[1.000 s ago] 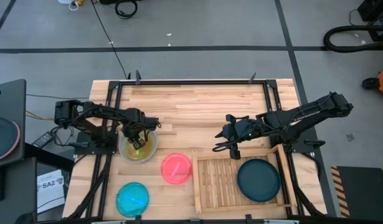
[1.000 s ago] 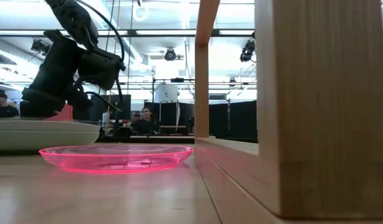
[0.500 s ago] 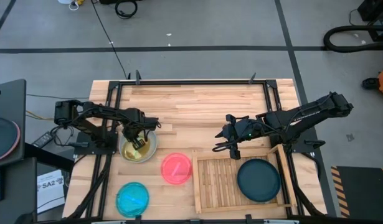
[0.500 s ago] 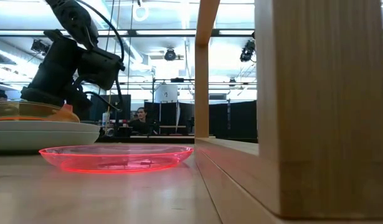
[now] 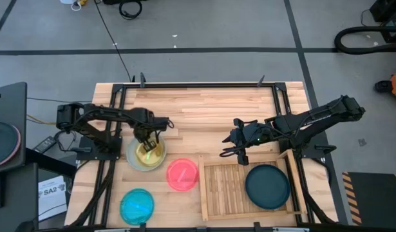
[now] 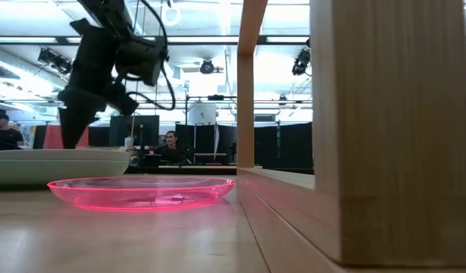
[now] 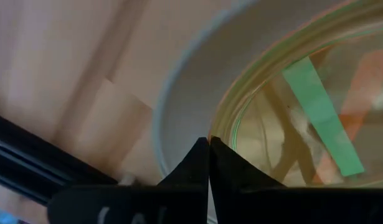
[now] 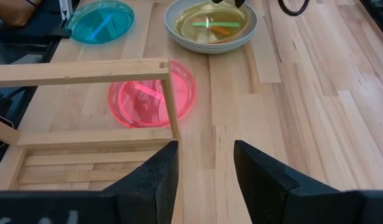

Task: Place and stack plates onto a shelf
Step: Put the orange plate on the shelf

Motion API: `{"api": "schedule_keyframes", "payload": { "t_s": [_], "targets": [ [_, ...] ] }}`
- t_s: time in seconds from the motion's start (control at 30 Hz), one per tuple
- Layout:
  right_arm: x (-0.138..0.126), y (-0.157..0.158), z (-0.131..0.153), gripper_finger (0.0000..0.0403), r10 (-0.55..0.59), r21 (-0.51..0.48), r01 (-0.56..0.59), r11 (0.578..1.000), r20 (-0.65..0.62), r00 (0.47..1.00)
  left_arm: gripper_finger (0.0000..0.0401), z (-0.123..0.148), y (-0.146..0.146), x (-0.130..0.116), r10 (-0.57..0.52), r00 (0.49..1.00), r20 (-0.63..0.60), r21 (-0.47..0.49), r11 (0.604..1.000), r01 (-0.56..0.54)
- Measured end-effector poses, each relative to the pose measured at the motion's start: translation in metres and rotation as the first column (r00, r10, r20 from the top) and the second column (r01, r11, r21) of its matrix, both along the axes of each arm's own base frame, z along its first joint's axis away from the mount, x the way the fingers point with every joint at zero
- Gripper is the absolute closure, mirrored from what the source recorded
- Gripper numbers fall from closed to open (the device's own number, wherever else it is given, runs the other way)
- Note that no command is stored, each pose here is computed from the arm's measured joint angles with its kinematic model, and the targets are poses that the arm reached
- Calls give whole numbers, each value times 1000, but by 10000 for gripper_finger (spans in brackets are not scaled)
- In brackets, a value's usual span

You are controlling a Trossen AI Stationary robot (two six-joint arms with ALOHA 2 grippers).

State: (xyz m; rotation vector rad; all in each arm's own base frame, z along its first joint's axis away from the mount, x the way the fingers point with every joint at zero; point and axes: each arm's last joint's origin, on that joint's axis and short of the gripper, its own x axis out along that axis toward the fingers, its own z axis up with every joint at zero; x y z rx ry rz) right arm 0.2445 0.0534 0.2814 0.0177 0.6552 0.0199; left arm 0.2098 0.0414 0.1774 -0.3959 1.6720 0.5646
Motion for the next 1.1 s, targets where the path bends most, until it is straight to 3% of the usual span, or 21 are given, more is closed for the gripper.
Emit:
{"api": "schedule_keyframes", "payload": {
  "t_s": [0.3, 0.5, 0.73, 1.1],
  "targets": [
    [0, 0, 0, 243, -3, -1, 3, 1000, 6, 1000, 396, 26, 9, 18, -125, 992, 34, 219, 969, 115],
    [3, -4, 3, 243, -25, 3, 25, 1000, 38, 999, 396, 46, 11, 30, -179, 979, 94, 255, 955, 150],
    [10, -19, 10, 243, -94, -64, 103, 993, 127, 987, 396, 70, 14, 47, -227, 951, 209, 300, 941, 159],
    [15, -51, 15, 243, -206, -70, 222, 972, 188, 960, 396, 84, 25, 75, -215, 841, 497, 374, 927, 16]
  ]
}}
